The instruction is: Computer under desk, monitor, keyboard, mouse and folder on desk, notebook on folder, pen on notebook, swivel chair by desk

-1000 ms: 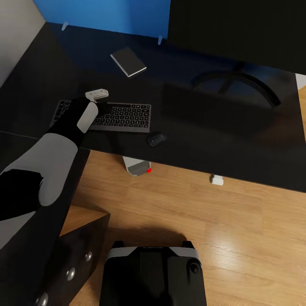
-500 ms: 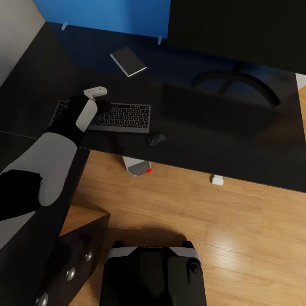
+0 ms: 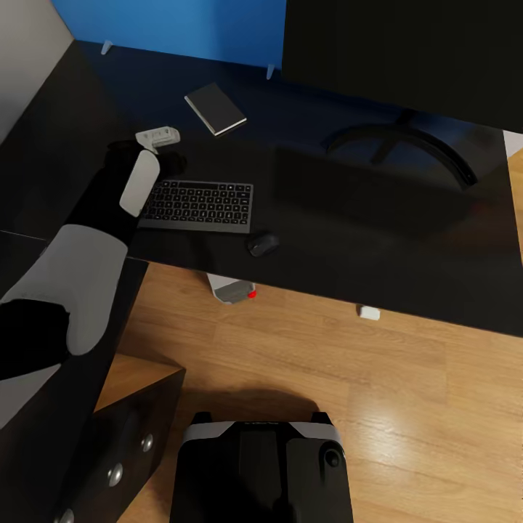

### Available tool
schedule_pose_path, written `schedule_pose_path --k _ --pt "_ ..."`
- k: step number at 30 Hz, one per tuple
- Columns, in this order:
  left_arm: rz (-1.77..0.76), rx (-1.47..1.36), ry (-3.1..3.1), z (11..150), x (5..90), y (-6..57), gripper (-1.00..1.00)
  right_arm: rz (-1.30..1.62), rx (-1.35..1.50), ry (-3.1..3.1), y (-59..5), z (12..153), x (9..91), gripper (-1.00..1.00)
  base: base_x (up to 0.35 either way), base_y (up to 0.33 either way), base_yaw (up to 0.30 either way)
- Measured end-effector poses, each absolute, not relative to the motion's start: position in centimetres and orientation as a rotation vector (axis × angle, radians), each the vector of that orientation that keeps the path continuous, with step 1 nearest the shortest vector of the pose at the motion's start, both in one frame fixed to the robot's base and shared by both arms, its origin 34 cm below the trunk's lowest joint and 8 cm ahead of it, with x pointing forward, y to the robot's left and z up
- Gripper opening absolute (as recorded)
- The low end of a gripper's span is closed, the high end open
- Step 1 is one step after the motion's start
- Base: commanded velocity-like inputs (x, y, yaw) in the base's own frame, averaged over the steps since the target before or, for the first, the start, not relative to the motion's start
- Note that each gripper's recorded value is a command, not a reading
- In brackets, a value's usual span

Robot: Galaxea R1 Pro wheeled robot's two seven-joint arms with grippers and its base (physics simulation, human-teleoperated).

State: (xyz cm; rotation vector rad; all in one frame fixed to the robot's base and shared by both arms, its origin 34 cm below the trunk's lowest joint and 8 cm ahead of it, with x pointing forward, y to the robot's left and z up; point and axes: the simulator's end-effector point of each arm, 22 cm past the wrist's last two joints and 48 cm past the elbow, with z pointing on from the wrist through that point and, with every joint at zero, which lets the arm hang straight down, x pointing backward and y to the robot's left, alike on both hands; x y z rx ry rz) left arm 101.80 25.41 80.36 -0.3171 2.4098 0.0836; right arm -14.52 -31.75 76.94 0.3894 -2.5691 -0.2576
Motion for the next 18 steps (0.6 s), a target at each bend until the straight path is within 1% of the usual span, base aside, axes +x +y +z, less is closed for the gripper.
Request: schedule_pose_path --k 3,4,5,7,8,9,15,17,18 --pt "0.09 -0.323 2.438 79.8 101.2 25.3 1.0 -0.253 0.394 -2.568 -32.0 76.9 -14.5 1.0 0.002 -0.002 0.0" --pt "0.071 -0.328 2.46 79.4 100.8 25.0 1.0 -0.253 0.396 -2.568 -32.1 76.9 -14.5 1.0 0.0 0.0 -0.004" --pt "-0.011 -0.357 2.556 78.2 99.2 23.7 1.0 -0.251 0.4 -2.568 -32.3 76.9 -14.4 1.0 0.0 0.0 -0.013" --pt "-0.018 -0.362 2.572 78.1 98.9 23.5 1.0 -0.25 0.4 -2.569 -32.4 76.8 -14.4 1.0 0.0 0.0 -0.039" --pt "-0.028 -0.359 2.589 78.0 98.6 23.2 1.0 -0.249 0.4 -2.571 -32.3 76.8 -14.3 1.0 0.0 0.0 -0.097" --pt "-0.078 -0.294 2.63 78.2 96.8 21.4 1.0 -0.247 0.398 -2.576 -32.2 76.7 -14.3 1.0 0.0 0.0 -0.099" --pt "-0.12 -0.223 2.635 79.7 95.3 20.1 1.0 -0.245 0.399 -2.587 -32.2 76.4 -14.0 1.0 0.0 0.0 -0.101" --pt "-0.174 -0.179 2.621 80.8 93.7 18.9 1.0 -0.244 0.399 -2.591 -32.1 76.3 -13.9 1.0 0.0 0.0 -0.104" --pt "-0.212 -0.201 2.618 80.8 92.9 18.9 1.0 -0.243 0.399 -2.593 -32.1 76.3 -13.9 1.0 0.0 0.0 -0.104"
